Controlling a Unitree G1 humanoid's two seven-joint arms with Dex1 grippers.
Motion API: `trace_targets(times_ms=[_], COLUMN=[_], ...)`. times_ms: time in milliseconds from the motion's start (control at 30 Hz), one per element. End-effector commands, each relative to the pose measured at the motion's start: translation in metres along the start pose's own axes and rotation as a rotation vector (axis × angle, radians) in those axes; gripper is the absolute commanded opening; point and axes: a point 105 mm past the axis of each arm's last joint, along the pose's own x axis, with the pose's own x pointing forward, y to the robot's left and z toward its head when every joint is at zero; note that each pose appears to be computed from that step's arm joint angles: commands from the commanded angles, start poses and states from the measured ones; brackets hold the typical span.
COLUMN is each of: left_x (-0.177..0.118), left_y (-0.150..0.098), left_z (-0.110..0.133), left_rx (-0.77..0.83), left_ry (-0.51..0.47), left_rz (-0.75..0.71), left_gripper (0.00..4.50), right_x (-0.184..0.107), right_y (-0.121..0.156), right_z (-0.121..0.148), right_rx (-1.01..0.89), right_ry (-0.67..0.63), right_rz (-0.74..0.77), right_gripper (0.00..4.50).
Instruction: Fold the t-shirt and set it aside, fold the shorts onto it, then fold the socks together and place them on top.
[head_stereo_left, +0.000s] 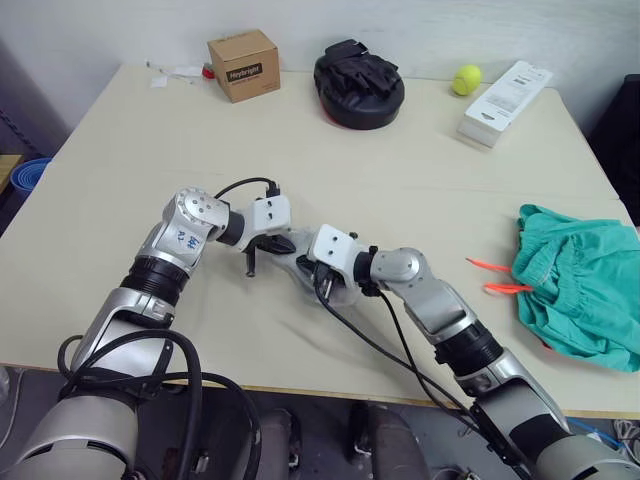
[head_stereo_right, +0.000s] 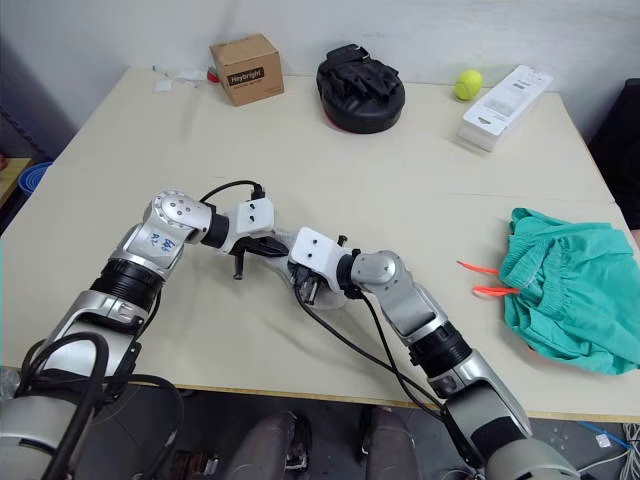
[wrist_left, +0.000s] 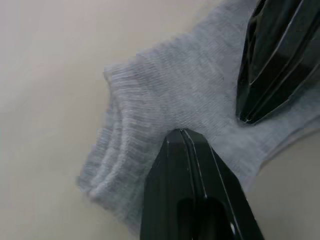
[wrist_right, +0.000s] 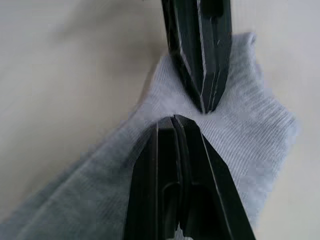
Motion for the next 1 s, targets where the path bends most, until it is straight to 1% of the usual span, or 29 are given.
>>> trace_targets(times_ms=[33, 133, 400, 467, 533, 600, 700, 800, 867, 900, 1000], left_x=[0.001, 0.000, -0.001, -0.001, -0.001, -0.003, -0.006, -0.007, -0.007, -0.006, -0.006], left_y=[0.000, -0.002, -0.004, -0.005, -0.005, -0.004, -0.002, -0.003, -0.004, -0.005, -0.007], left_z=[-0.011, -0.016, -0.026, -0.027, -0.025, -0.021, -0.011, -0.007, -0.007, -0.009, -0.012], left_rx=[-0.014, -0.020, -0.041, -0.042, -0.050, -0.058, -0.072, -0.079, -0.078, -0.078, -0.085], left_ry=[0.041, 0.045, 0.055, 0.054, 0.046, 0.026, -0.010, -0.022, -0.021, -0.019, -0.014], left_rz=[0.007, 0.008, 0.019, 0.018, 0.017, 0.016, 0.014, 0.012, 0.009, 0.009, 0.011], left_gripper=[0.00, 0.00, 0.00, 0.00, 0.00, 0.00, 0.00, 0.00, 0.00, 0.00, 0.00], right_x=[-0.008, -0.024, -0.077, -0.086, -0.088, -0.084, -0.072, -0.056, -0.040, -0.030, -0.007], right_y=[0.014, 0.025, 0.039, 0.040, 0.032, 0.020, 0.005, 0.002, 0.005, 0.009, 0.015], right_z=[-0.015, -0.023, -0.049, -0.052, -0.046, -0.029, 0.008, 0.031, 0.038, 0.037, 0.024], right_rx=[-0.042, -0.053, -0.071, -0.072, -0.073, -0.057, -0.021, -0.012, -0.032, -0.047, -0.060], right_ry=[0.059, 0.083, 0.177, 0.186, 0.164, 0.106, -0.017, -0.083, -0.090, -0.080, -0.030], right_rz=[0.074, 0.127, 0.185, 0.187, 0.158, 0.113, 0.070, 0.078, 0.095, 0.103, 0.110], right_gripper=[0.01, 0.01, 0.01, 0.01, 0.01, 0.01, 0.01, 0.01, 0.01, 0.01, 0.01])
